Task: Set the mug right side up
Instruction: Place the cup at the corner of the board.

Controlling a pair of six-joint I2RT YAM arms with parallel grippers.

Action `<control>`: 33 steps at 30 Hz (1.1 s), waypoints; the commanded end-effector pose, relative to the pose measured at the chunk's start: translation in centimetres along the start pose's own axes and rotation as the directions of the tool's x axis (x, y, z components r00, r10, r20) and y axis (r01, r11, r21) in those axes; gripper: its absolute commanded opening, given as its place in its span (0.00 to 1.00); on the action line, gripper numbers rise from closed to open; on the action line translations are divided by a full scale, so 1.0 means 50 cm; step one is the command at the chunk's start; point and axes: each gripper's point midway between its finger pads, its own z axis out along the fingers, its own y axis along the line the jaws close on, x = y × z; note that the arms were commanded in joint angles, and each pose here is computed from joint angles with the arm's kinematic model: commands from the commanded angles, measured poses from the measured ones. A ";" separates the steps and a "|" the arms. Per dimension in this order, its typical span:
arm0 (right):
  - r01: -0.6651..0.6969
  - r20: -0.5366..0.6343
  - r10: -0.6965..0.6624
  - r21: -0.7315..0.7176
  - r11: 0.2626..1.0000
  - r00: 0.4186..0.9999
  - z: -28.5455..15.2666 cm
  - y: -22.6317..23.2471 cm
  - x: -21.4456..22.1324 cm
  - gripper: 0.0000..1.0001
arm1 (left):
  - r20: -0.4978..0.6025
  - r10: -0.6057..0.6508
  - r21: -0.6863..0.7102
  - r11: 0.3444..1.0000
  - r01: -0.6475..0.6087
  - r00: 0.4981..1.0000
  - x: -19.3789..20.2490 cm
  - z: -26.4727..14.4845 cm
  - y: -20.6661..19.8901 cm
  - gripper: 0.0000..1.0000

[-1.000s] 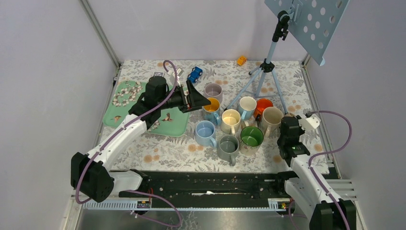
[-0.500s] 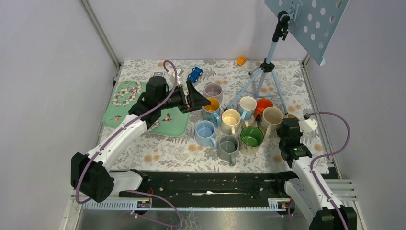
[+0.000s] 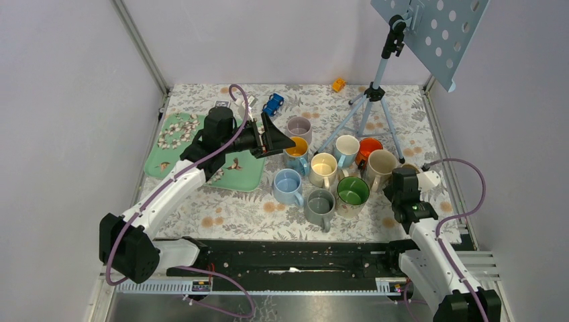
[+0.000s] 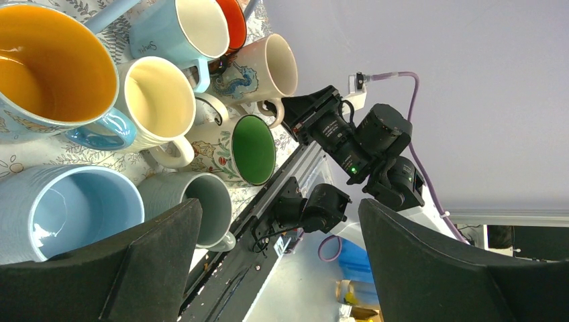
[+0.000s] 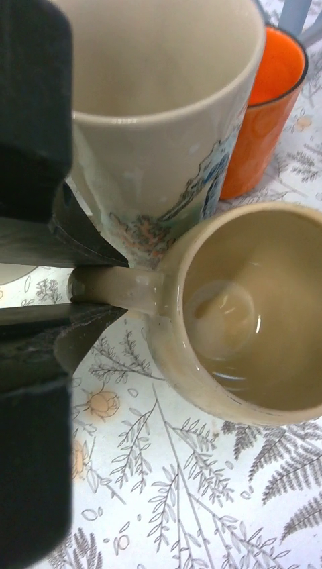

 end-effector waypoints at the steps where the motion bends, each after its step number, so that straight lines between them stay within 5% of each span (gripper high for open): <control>1: 0.019 -0.070 -0.011 0.115 0.993 0.998 -0.011 -0.050 0.026 0.08 | 0.023 0.057 0.063 0.996 -0.059 0.998 -0.013 -0.014 -0.050 0.91; 12: 0.044 -0.080 -0.033 0.129 0.991 0.996 -0.019 -0.048 0.017 0.31 | 0.022 0.049 0.056 0.997 -0.050 0.999 -0.008 -0.014 -0.042 0.92; 24: 0.095 -0.091 -0.083 0.139 0.986 0.992 -0.013 -0.035 0.004 0.45 | 0.017 0.047 0.058 0.997 -0.048 0.999 -0.004 -0.014 -0.040 0.92; 33: 0.122 -0.046 -0.118 0.115 0.986 0.992 -0.043 -0.010 -0.048 0.74 | 0.010 0.047 0.059 0.997 -0.048 0.999 -0.003 -0.011 -0.037 0.93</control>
